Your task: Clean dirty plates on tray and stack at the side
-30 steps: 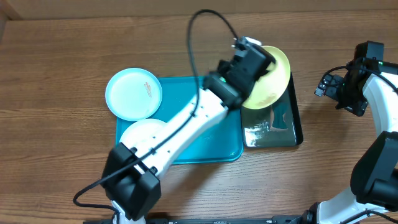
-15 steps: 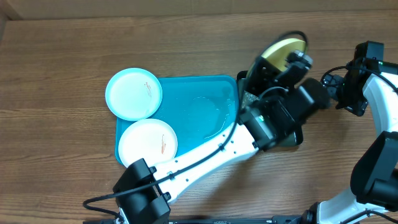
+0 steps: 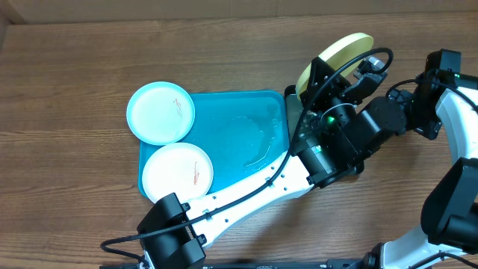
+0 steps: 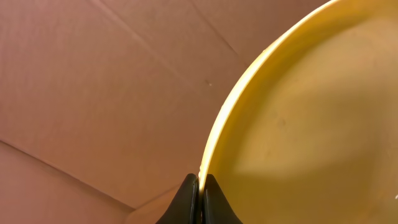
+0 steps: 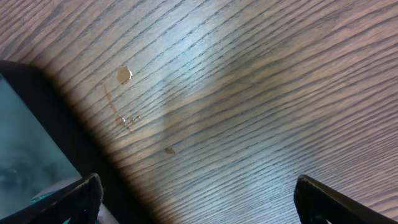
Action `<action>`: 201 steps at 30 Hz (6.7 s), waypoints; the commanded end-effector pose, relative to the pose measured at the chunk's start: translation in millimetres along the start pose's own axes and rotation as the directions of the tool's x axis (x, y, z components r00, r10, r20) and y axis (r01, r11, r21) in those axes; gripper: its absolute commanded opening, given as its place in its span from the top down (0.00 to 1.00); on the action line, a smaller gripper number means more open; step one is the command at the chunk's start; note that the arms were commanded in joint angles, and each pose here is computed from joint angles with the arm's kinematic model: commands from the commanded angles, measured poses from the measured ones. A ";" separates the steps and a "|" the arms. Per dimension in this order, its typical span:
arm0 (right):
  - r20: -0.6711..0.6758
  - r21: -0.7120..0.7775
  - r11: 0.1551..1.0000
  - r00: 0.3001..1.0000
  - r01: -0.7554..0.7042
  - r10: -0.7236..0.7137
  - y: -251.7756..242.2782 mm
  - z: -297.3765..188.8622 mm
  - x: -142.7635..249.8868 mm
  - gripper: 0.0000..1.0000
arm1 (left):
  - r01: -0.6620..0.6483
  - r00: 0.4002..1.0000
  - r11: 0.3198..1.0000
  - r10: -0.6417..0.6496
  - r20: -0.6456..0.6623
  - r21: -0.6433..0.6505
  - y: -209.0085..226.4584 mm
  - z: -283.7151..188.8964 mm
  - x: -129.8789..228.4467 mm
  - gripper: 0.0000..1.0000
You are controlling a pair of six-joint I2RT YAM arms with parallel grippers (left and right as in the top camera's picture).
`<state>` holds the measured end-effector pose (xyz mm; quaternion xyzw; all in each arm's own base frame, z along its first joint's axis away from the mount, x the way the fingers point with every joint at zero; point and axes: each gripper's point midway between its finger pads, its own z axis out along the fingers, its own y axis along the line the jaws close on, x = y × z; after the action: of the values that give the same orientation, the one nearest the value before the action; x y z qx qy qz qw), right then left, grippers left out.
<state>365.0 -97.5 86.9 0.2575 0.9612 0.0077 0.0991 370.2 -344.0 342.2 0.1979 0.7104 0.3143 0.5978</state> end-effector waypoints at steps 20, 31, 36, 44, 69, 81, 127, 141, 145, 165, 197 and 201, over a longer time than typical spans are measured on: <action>0.027 -0.011 1.000 1.000 -0.008 0.009 1.1 -7.0 -8.0 0.00 | 0.324 0.929 0.922 -0.269 -0.252 0.210 -44.2 21.1 66.0 0.96; 0.027 -0.011 1.000 1.000 -0.008 0.008 1.1 -7.1 -8.1 0.00 | 0.715 0.600 0.572 -0.205 -0.773 0.403 -94.3 59.4 157.5 0.96; 0.027 -0.011 1.000 1.000 -0.008 0.009 1.2 -7.1 -8.2 0.00 | 0.906 0.392 0.230 -0.139 -0.910 0.355 -62.9 83.2 172.6 0.96; 0.027 -0.011 1.000 1.000 -0.008 0.008 1.1 -7.1 -8.1 0.00 | 0.997 0.071 0.058 -0.217 -0.974 0.060 43.9 143.0 253.4 0.96; 0.027 -0.011 1.000 1.000 -0.008 0.009 1.2 -7.1 -8.2 0.00 | 0.583 -0.453 0.176 -0.740 -0.497 -0.793 319.7 91.2 593.4 0.96; 0.027 -0.011 1.000 1.000 -0.008 0.008 1.1 -7.0 -8.0 0.00 | 0.606 -0.331 0.297 -0.749 -0.574 -0.738 272.1 121.0 606.0 0.96; 0.028 -0.012 1.000 1.000 -0.008 0.008 1.3 -7.1 -8.2 0.00 | 0.985 -0.064 0.122 -0.403 -0.913 -0.123 187.3 62.2 385.6 0.19; 0.027 -0.011 1.000 1.000 -0.008 0.008 1.3 -7.0 -8.1 0.00 | 0.780 0.076 0.612 -0.297 -0.952 -0.128 165.2 -19.4 379.4 0.19; 0.028 -0.012 1.000 1.000 -0.008 0.008 1.3 -7.1 -8.2 0.00 | 0.777 0.070 0.616 -0.282 -0.957 -0.125 144.7 -16.2 399.3 0.24; 0.027 -0.011 1.000 1.000 -0.008 0.008 1.3 -7.1 -8.1 0.00 | 0.606 0.041 0.736 -0.408 -0.912 -0.302 111.2 -12.1 501.7 0.48; 0.028 -0.012 1.000 1.000 -0.008 0.008 1.3 -7.1 -8.2 0.00 | 0.658 -0.056 0.698 -0.330 -0.942 -0.283 75.2 -43.7 519.1 0.83; 0.028 -0.012 1.000 1.000 -0.008 0.008 1.3 -7.1 -8.2 0.00 | 0.681 -0.067 0.678 -0.319 -0.945 -0.277 70.6 -45.0 515.5 0.92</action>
<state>365.1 -97.6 87.0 0.2574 0.9611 0.0077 0.0993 215.3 43.6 24.2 -0.2413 0.9686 0.0304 0.0522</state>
